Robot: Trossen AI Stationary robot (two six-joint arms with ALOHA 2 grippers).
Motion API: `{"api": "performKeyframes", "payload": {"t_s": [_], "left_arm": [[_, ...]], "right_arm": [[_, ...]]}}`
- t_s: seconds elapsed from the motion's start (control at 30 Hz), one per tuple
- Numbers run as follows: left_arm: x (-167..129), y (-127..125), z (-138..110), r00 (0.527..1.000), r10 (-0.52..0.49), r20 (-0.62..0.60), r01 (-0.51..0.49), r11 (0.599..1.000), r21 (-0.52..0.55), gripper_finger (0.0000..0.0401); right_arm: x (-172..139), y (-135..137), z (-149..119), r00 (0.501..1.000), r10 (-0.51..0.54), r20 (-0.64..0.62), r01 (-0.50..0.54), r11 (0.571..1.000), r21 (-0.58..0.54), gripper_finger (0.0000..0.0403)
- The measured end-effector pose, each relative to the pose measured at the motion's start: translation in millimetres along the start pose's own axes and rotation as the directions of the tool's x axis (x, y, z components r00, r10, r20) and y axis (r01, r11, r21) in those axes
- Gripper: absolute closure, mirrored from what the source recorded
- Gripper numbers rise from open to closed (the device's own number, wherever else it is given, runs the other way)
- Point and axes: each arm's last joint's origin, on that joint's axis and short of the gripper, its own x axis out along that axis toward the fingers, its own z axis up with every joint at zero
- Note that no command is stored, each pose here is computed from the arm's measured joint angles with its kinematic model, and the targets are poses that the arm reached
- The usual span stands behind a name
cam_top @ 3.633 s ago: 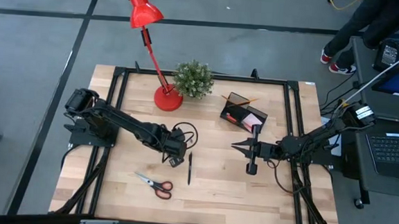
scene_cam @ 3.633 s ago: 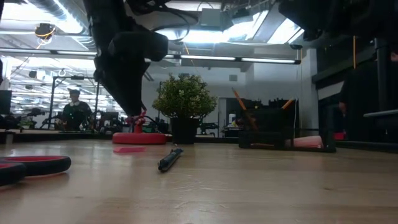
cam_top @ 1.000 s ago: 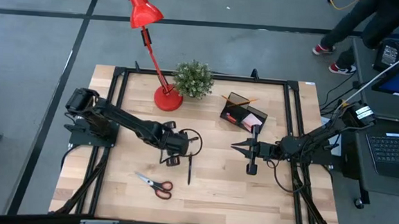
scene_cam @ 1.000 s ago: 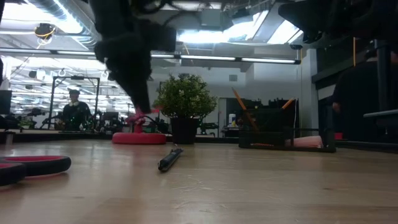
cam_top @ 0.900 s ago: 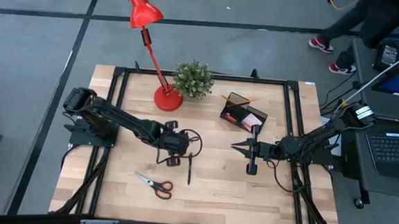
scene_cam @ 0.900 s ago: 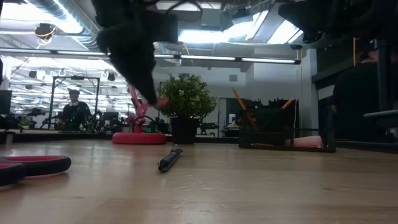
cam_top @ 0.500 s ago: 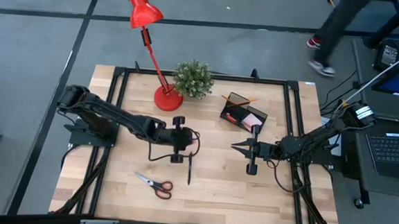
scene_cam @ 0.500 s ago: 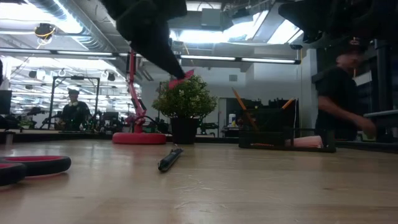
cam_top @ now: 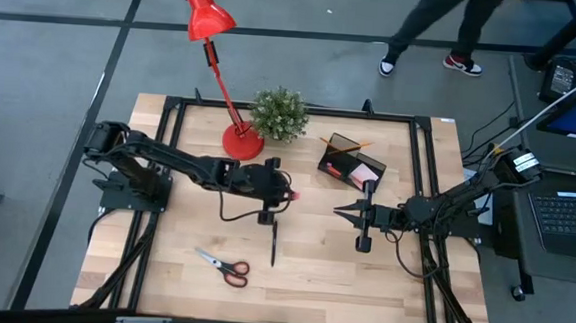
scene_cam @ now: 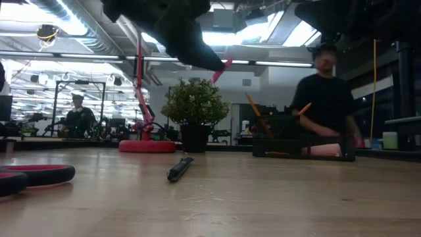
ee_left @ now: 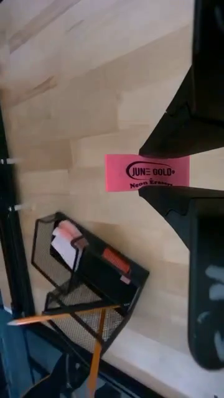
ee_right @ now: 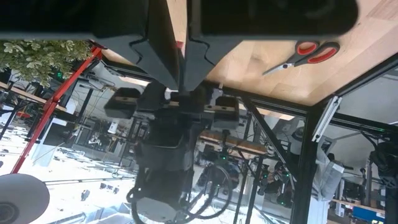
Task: Pick and place office supplies into organizer
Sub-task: Put the pink eraser into the black desk organizer
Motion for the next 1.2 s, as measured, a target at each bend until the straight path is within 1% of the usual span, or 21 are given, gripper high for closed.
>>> {"api": "performKeyframes", "payload": {"t_s": [0.1, 0.2, 0.37, 0.57, 0.73, 0.87, 1.03, 1.2], "left_arm": [[2.5, 3.2, 4.5, 0.998, -0.008, 0.061, 0.009, 1.000, -0.013, 0.0336], [3.0, 4.8, 8.4, 0.994, -0.039, 0.105, 0.039, 0.999, 0.003, 0.0336], [11.7, 7.8, 11.3, 0.985, -0.026, 0.173, 0.025, 1.000, 0.009, 0.0336], [43.3, 16.6, -5.4, 0.988, 0.007, 0.157, -0.005, 1.000, -0.010, 0.0336], [60.9, 31.1, -11.7, 0.975, 0.054, 0.217, -0.050, 0.998, -0.025, 0.0336], [70.2, 43.1, -14.0, 0.962, 0.085, 0.259, -0.077, 0.996, -0.044, 0.0336], [90.6, 54.5, -9.6, 0.961, 0.070, 0.266, -0.064, 0.998, -0.029, 0.0336], [105.3, 66.7, -8.1, 0.972, 0.088, 0.217, -0.083, 0.996, -0.033, 0.0336]], "right_arm": [[0.0, 0.0, 0.0, 1.000, 0.000, 0.000, 0.000, 1.000, 0.000, 0.0373], [0.0, 0.0, -0.1, 1.000, 0.001, -0.001, -0.001, 1.000, 0.000, 0.0373], [0.0, 0.0, -0.1, 1.000, 0.001, -0.001, -0.001, 1.000, 0.001, 0.0373], [0.0, -0.1, 0.3, 1.000, -0.001, 0.003, 0.001, 1.000, 0.011, 0.0373], [0.0, -0.2, 0.6, 1.000, -0.001, 0.005, 0.001, 1.000, 0.013, 0.0373], [0.0, -0.2, 0.6, 1.000, -0.001, 0.005, 0.001, 1.000, 0.015, 0.0373], [0.0, -0.2, 0.6, 1.000, -0.001, 0.006, 0.001, 1.000, 0.016, 0.0373], [0.0, -0.2, 0.6, 1.000, -0.001, 0.006, 0.001, 0.999, 0.040, 0.0373]]}}
